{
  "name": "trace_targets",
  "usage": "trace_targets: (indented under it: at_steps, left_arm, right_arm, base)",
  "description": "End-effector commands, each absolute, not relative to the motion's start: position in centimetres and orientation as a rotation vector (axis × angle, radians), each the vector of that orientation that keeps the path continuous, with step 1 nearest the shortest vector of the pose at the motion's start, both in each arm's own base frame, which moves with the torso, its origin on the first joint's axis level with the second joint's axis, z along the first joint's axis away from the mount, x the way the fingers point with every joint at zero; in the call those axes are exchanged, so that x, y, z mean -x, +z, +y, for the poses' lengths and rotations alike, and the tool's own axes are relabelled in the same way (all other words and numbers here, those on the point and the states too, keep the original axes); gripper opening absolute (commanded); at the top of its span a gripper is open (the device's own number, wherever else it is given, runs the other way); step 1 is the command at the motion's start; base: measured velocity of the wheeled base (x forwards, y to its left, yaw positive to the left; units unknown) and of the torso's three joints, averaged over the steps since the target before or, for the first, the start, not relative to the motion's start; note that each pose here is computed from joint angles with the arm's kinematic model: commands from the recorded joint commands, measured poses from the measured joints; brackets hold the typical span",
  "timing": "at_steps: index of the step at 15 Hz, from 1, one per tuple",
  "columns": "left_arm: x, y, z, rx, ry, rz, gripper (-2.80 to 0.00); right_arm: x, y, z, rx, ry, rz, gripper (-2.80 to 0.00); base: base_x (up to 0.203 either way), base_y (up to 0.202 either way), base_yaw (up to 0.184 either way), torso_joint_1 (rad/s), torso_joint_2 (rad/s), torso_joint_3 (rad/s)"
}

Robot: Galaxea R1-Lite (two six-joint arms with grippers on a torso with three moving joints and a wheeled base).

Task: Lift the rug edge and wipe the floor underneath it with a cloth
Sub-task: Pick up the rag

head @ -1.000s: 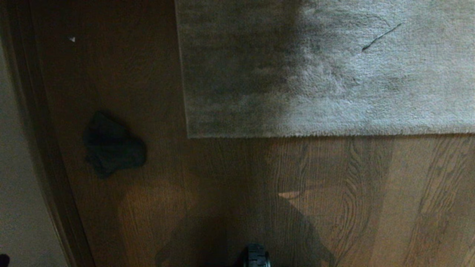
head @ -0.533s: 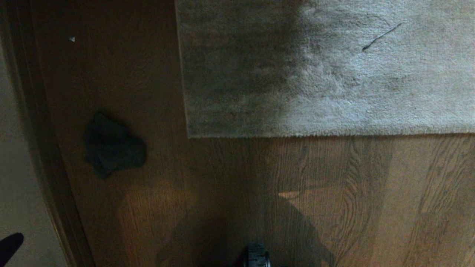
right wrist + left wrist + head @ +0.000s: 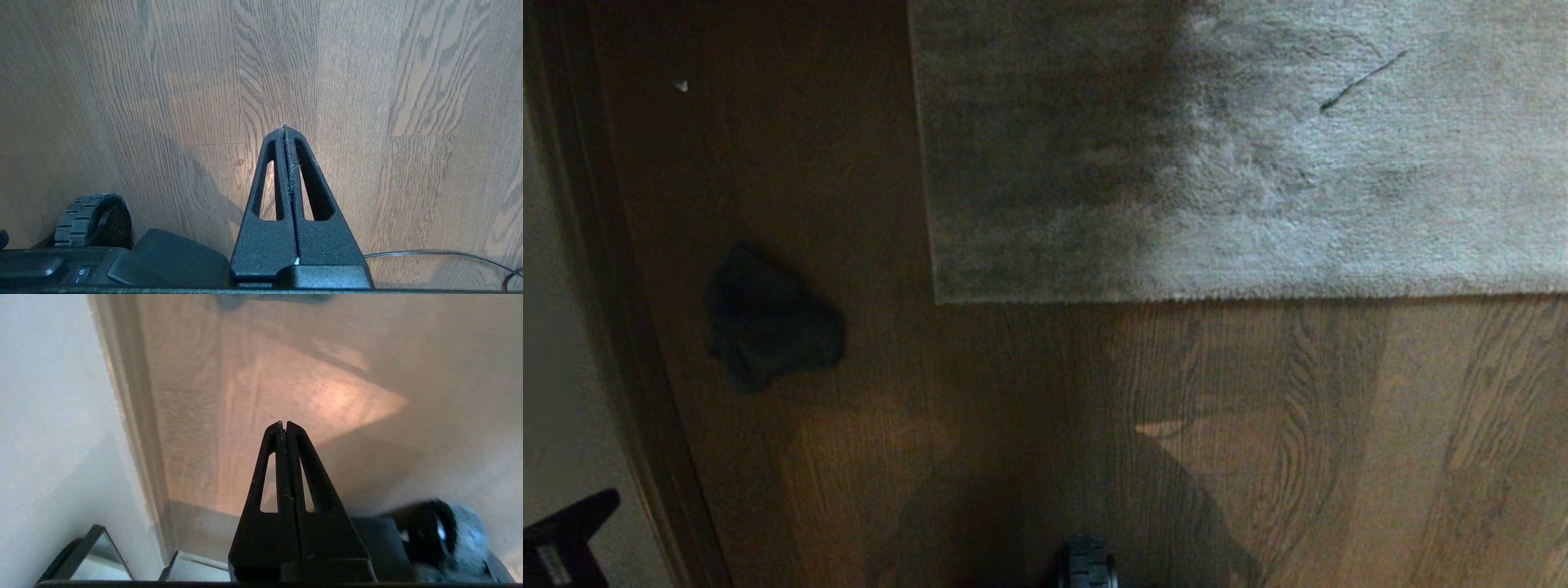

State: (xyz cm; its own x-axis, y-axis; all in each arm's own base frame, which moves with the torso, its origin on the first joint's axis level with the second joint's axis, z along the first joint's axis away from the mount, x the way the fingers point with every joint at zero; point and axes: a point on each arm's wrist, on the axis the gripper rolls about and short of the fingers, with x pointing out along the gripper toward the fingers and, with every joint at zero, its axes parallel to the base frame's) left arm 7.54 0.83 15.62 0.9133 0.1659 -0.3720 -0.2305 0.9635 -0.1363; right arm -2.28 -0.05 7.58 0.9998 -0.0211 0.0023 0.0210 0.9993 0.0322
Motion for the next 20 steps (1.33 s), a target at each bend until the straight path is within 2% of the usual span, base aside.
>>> trace_targets:
  at_steps: [1,4,5,8,13,20]
  left_arm:
    - [-9.9,14.9,1.5,0.189,0.254,0.427,-2.80]
    - [-12.9,14.6,2.9,0.206,0.321,0.404,-2.80]
    - [-13.9,14.7,3.3,0.210,0.328,0.376,0.00]
    - [-15.8,14.6,4.3,0.224,0.330,0.334,0.00]
    - [-16.2,13.8,5.3,0.247,0.366,0.375,0.00]
    - [-18.5,10.5,6.4,0.284,0.379,0.544,0.00]
  right_arm:
    - [2.3,7.6,-0.1,-0.032,-0.020,-0.003,-2.80]
    - [2.3,7.6,-0.1,-0.032,-0.020,-0.003,-2.80]
    - [2.3,7.6,-0.1,-0.032,-0.020,-0.003,-2.80]
    - [2.3,7.6,0.0,-0.032,-0.021,-0.004,-2.80]
    - [2.3,7.6,-0.1,-0.032,-0.020,-0.002,-2.80]
    - [2.3,7.6,0.0,-0.032,-0.021,-0.003,-2.80]
  base:
    - [0.000,0.000,0.000,0.000,0.00,0.000]
    - [0.000,0.000,0.000,0.000,0.00,0.000]
    - [0.000,0.000,0.000,0.000,0.00,0.000]
    - [0.000,0.000,0.000,0.000,0.00,0.000]
    - [0.000,0.000,0.000,0.000,0.00,0.000]
    - [0.000,0.000,0.000,0.000,0.00,0.000]
